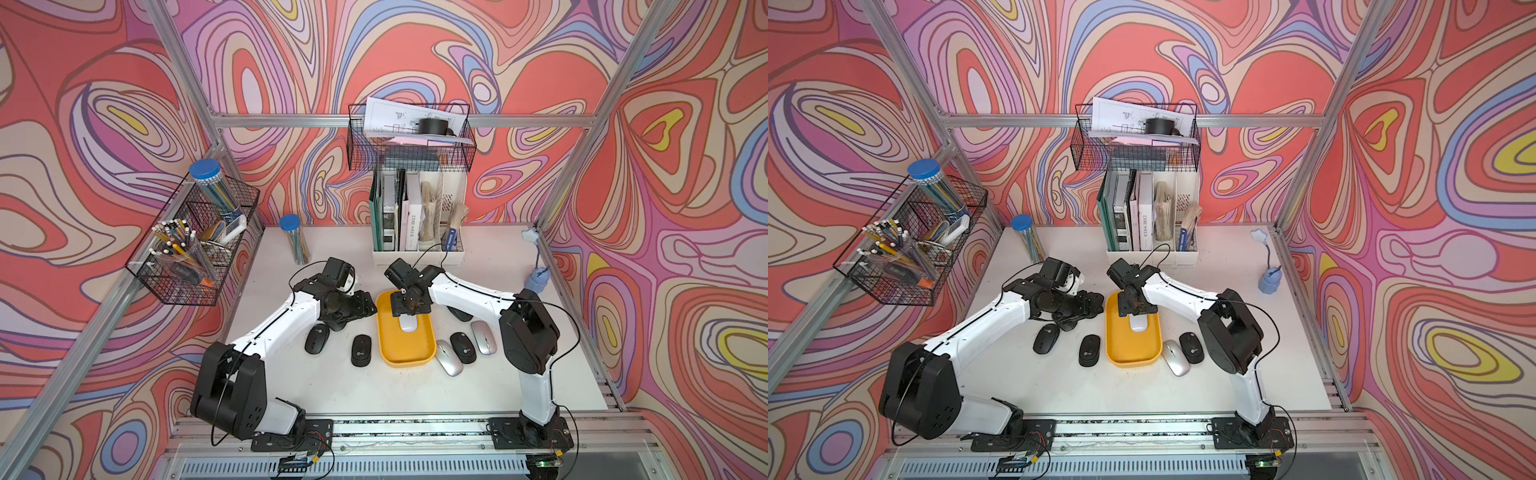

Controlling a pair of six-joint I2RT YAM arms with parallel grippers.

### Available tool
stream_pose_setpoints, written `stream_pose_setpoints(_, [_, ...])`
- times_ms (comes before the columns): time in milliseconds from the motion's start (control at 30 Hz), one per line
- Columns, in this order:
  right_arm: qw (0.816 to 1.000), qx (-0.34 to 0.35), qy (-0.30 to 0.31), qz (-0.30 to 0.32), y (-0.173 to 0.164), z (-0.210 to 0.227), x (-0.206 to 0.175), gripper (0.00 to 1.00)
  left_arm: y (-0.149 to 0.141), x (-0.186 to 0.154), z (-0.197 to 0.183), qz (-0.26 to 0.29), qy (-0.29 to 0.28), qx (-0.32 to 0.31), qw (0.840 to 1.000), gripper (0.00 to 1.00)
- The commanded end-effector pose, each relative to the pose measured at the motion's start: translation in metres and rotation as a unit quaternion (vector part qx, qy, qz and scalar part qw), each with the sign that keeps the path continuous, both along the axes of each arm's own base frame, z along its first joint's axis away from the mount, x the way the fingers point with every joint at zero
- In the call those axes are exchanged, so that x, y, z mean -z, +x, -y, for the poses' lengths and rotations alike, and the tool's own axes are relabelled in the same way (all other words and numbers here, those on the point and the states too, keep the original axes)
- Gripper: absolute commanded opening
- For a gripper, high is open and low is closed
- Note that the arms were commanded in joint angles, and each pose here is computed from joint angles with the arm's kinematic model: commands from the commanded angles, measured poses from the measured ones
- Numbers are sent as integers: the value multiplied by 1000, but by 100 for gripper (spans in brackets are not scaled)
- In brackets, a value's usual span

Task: Put the mouse in the storage box
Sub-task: Place the mouse in the storage box, then pick up the mouse from the center of the board.

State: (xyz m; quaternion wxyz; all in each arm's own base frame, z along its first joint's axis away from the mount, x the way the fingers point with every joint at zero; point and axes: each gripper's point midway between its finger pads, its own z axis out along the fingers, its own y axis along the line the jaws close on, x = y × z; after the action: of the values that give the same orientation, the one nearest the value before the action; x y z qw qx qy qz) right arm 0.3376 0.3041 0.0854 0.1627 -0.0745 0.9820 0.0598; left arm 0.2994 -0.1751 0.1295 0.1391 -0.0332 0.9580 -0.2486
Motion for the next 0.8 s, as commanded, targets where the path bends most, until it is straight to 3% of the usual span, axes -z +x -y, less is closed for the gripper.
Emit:
stream_pose_setpoints(0, [1000, -17, 15, 21, -5, -4, -31, 71, 2, -6, -19, 6, 78, 25, 997, 70])
stream_pose_setpoints(200, [997, -38, 37, 57, -11, 3, -70, 73, 25, -8, -48, -3, 205, 56, 977, 73])
stream_pose_setpoints(500, [973, -144, 158, 88, -42, -20, -92, 79, 54, 0, -59, -3, 219, 75, 973, 76])
stream_pose_setpoints(767, [969, -162, 165, 82, -47, -23, -84, 81, 55, 10, -43, -14, 189, 123, 974, 76])
